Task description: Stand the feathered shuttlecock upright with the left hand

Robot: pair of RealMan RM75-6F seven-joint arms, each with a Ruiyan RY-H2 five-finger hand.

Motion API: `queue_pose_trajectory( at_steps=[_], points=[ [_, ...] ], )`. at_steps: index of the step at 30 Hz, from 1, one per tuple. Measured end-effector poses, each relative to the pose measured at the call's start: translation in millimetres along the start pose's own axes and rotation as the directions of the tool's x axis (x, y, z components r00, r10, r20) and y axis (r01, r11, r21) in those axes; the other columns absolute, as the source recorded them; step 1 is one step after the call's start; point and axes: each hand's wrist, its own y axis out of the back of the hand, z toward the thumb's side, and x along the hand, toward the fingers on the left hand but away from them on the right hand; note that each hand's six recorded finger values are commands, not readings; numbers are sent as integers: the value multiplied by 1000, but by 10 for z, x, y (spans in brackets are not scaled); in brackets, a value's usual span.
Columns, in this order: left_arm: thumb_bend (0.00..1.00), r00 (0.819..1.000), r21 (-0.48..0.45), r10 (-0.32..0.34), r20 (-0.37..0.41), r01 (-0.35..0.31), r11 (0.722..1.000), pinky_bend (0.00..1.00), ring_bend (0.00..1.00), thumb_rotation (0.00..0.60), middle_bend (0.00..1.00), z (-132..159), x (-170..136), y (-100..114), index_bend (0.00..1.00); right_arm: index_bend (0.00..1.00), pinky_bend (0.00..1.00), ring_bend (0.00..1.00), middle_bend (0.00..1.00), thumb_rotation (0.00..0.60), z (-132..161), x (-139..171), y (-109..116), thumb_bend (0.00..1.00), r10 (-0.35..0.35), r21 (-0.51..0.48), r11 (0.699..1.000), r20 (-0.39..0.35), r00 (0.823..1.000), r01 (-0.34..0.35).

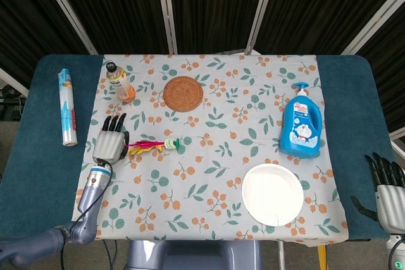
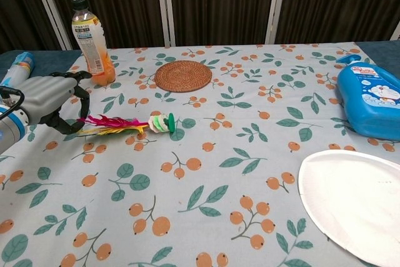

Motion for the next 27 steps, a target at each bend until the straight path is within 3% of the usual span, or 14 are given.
queue_pose_trajectory(
  at_steps=[15, 27],
  points=[
    [552, 999, -2, 32, 21, -32, 999, 0, 0, 600, 0, 34, -4, 124, 600, 0, 0, 0, 0, 600, -3, 3, 2, 154, 1, -1, 1000, 1, 1000, -1],
    [553, 982, -21, 138, 127, -136, 990, 0, 0, 600, 0, 323, -63, 686, 618, 0, 0, 0, 0, 600, -3, 3, 3, 154, -2, 2, 1000, 3, 1000, 2]
  ],
)
